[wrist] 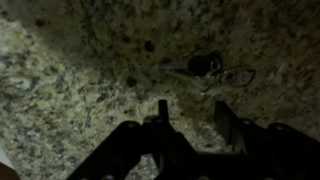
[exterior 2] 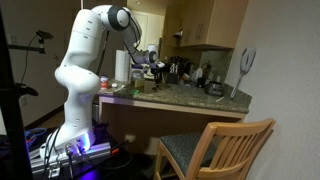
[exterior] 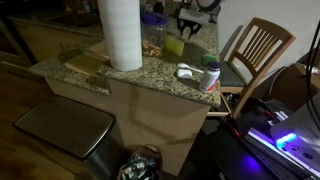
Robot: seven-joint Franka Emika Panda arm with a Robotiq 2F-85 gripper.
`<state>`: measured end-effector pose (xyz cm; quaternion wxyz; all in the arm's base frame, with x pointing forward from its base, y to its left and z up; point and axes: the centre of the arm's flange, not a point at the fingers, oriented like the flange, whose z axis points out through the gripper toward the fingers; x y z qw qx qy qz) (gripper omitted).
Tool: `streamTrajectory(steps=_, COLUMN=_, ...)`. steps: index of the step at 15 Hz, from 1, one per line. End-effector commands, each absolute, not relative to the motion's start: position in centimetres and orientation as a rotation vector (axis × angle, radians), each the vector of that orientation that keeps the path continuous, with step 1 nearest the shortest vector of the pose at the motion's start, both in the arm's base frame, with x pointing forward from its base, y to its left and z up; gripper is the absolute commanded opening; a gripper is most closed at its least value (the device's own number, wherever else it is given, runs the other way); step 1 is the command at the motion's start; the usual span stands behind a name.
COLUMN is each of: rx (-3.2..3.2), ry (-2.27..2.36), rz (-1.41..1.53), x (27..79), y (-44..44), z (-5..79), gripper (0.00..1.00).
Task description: Move the keys backwards
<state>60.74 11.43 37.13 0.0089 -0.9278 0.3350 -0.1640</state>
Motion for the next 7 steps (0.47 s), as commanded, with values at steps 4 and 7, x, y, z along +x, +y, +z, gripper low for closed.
streamTrajectory(steps=4, rx=-2.879, ry=0.929, rz=-0.673, x=53.5, y=8.1, z=49.6, gripper=0.99)
streamTrajectory(steps=7, rx=-2.863, ry=0.946, rz=-0.707, x=55.2, y=9.1, z=49.7, gripper=0.99)
